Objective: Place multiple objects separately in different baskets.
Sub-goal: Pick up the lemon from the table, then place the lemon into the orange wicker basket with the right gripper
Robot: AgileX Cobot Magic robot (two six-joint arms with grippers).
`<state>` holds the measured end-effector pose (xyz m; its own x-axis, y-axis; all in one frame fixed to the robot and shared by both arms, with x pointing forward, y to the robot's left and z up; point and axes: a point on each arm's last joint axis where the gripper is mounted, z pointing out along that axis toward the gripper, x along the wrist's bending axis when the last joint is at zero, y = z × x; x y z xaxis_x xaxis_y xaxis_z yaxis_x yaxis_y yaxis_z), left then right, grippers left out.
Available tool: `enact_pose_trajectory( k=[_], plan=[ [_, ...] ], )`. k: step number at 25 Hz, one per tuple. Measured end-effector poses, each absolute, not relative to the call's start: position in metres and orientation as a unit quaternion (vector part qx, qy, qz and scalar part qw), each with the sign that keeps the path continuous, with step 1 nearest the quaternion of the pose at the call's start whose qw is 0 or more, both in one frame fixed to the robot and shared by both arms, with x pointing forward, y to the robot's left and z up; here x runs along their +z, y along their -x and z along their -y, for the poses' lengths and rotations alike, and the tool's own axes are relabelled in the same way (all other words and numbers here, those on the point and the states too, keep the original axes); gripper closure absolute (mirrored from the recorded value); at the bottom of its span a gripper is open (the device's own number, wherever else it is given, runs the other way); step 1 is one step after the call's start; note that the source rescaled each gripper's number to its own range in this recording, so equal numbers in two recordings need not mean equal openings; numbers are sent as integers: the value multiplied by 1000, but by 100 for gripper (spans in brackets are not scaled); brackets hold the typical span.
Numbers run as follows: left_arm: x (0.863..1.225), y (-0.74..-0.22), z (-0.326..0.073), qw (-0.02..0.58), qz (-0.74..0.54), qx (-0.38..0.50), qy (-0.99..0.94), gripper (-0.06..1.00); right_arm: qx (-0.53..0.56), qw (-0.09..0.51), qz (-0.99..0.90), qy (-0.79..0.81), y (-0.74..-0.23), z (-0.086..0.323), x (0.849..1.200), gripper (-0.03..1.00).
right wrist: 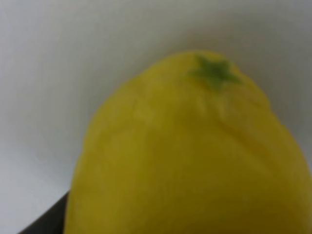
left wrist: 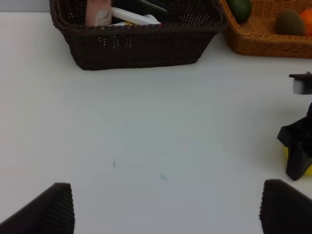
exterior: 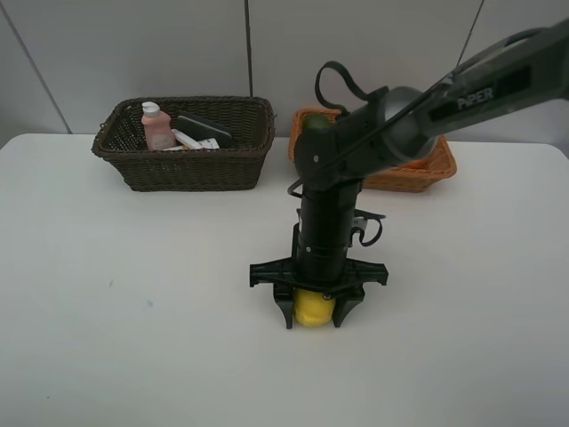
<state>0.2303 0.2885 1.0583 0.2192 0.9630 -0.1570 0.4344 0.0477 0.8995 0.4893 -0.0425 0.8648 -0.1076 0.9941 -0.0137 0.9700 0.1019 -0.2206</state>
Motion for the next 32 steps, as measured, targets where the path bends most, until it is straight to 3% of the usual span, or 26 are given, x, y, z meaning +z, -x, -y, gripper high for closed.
enact_pose_trajectory(
  k=[4,10,17,22,29,30,32],
  plan=[
    [1058,-230,-288,463,-556,285,-628,-6,65,61,759,645,-494,40,880,86],
    [1058,-230,-288,463,-556,285,-628,-6,-21,-39,796,603,-529,40,958,86],
    [1058,-230,-288,463,-556,285,-628,-6,-96,-88,793,595,-600,75,999,86],
    [1058,-230,-288,463,-556,285,-628,-6,-156,-112,762,618,-658,111,994,86],
    [1058,-230,-288,463,-556,285,-628,-6,-158,-127,765,611,-707,134,947,86],
    [1058,-230,-288,463,-556,285,-628,-6,-158,-128,766,610,-709,134,941,83],
    [1058,-230,-288,463,-556,285,-628,-6,-155,-135,769,606,-713,135,933,40]
  ],
)
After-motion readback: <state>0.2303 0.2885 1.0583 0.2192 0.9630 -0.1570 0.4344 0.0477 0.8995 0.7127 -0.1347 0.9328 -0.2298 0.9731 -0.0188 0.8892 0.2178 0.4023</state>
